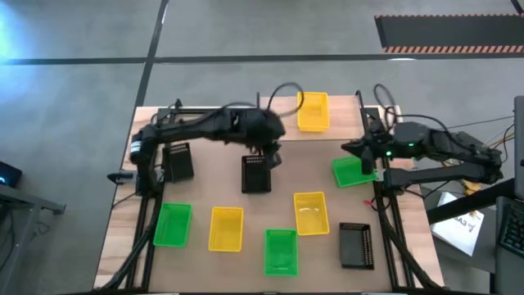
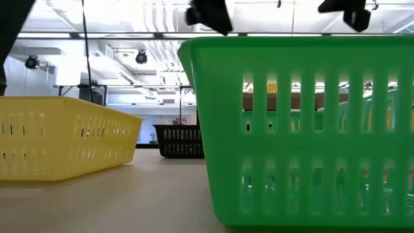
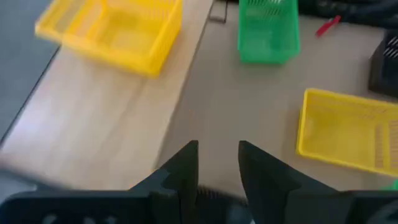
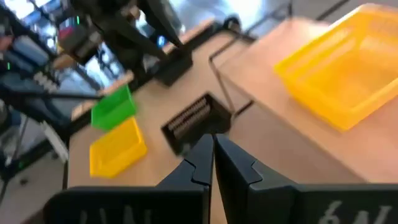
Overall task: Stack baskets on shelf by color
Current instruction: Put the top green bin on the shelf
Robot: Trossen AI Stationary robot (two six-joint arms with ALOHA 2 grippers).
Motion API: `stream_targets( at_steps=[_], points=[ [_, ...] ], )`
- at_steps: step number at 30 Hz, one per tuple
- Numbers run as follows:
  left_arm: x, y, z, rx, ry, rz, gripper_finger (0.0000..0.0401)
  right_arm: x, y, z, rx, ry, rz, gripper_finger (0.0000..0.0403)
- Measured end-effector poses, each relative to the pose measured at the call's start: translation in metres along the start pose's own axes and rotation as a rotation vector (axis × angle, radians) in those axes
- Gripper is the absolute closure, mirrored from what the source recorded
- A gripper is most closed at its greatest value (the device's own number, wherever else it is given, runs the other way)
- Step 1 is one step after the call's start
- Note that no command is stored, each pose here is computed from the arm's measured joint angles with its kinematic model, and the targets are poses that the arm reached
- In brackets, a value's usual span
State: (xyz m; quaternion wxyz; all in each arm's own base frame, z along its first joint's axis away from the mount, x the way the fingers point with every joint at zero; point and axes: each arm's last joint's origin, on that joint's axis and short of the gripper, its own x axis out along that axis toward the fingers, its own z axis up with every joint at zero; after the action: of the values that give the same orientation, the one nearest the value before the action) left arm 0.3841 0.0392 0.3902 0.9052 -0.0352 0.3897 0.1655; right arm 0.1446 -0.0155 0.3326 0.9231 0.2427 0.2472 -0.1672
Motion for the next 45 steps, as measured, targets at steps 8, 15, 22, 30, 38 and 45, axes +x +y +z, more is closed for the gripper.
stream_targets(
  at_steps=[8,15,22,30,38,45],
  points=[
    [0.004,-0.044,-0.071,-0.232,0.048,0.007,0.0326,0.039,0.002,-0.01,0.038,0.152,-0.059,0.0394],
    [0.013,-0.068,-0.137,-0.343,0.132,-0.02,0.0327,0.071,0.008,-0.023,0.065,0.27,-0.113,0.0394],
    [0.024,-0.068,-0.18,-0.309,0.251,0.0,0.0327,0.084,0.01,-0.044,0.228,0.367,-0.299,0.0394],
    [0.026,-0.069,-0.181,-0.234,0.23,-0.024,0.0327,0.077,0.002,-0.06,0.352,0.446,-0.527,0.0389],
    [0.026,-0.07,-0.179,-0.189,0.213,-0.037,0.0327,0.065,-0.005,-0.065,0.38,0.501,-0.631,0.0346],
    [0.027,-0.07,-0.178,-0.193,0.2,-0.044,0.0327,0.067,-0.008,-0.071,0.373,0.519,-0.648,0.0306]
  ],
)
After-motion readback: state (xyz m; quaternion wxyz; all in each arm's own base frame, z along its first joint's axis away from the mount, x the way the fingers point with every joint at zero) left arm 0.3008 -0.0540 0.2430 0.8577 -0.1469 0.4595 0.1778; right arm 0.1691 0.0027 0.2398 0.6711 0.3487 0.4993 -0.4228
